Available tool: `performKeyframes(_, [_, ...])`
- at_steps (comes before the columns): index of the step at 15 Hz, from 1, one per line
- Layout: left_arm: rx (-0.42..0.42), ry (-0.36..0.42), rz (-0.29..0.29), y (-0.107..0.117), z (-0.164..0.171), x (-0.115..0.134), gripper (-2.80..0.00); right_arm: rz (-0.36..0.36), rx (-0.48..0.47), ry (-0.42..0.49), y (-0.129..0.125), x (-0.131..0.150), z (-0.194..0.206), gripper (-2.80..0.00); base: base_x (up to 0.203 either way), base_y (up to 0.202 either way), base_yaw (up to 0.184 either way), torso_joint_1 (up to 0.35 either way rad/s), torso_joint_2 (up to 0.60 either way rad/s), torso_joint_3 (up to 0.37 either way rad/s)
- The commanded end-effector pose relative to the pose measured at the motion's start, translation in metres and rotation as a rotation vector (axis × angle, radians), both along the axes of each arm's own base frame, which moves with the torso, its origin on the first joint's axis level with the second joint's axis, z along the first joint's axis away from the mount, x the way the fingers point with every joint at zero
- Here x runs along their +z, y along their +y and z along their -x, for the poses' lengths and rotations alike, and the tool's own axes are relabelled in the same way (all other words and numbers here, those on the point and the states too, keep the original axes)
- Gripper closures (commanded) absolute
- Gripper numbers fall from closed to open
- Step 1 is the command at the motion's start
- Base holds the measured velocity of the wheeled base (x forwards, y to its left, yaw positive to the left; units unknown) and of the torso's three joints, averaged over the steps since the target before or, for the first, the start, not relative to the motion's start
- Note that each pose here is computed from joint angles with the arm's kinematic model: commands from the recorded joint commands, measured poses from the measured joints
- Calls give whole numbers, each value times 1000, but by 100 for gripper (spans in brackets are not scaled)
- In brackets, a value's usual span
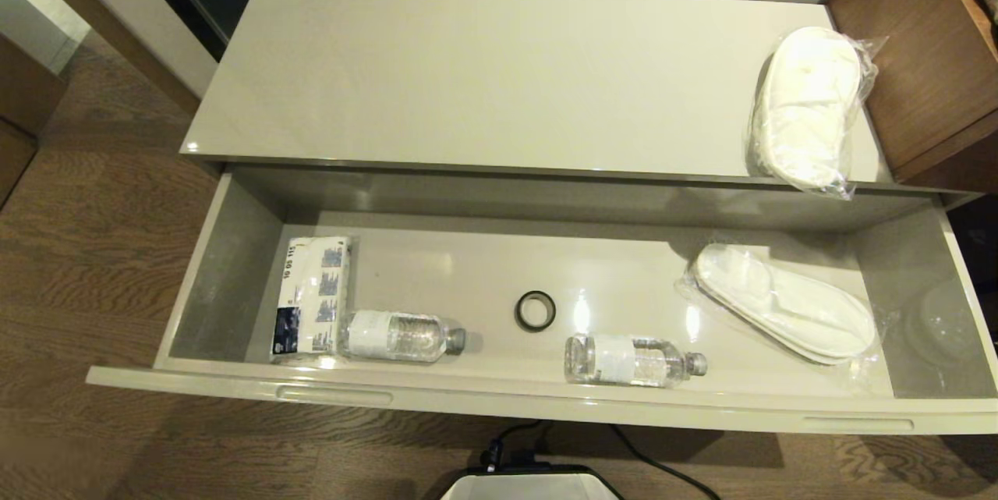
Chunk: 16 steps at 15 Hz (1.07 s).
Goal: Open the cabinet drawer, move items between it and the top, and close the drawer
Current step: Pick up the disposable slippers on the table
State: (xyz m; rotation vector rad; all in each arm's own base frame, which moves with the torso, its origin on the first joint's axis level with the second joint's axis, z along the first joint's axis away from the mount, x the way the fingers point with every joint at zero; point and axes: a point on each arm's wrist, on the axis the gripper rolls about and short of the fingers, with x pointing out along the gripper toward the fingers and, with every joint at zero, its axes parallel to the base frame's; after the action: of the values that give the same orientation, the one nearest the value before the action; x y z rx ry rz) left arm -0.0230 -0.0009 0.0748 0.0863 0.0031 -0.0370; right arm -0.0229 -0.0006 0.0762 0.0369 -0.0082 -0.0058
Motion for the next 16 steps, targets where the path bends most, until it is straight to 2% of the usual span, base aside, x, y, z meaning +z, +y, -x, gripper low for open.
performKeyframes(1, [1,3,-1,0,0,0,0,0,0,-15,0,-1,1,0,0,0,0,0,0,0])
performKeyframes(16, [0,3,-1,0,0,0,0,0,0,-14,0,-1,1,0,0,0,0,0,0,0])
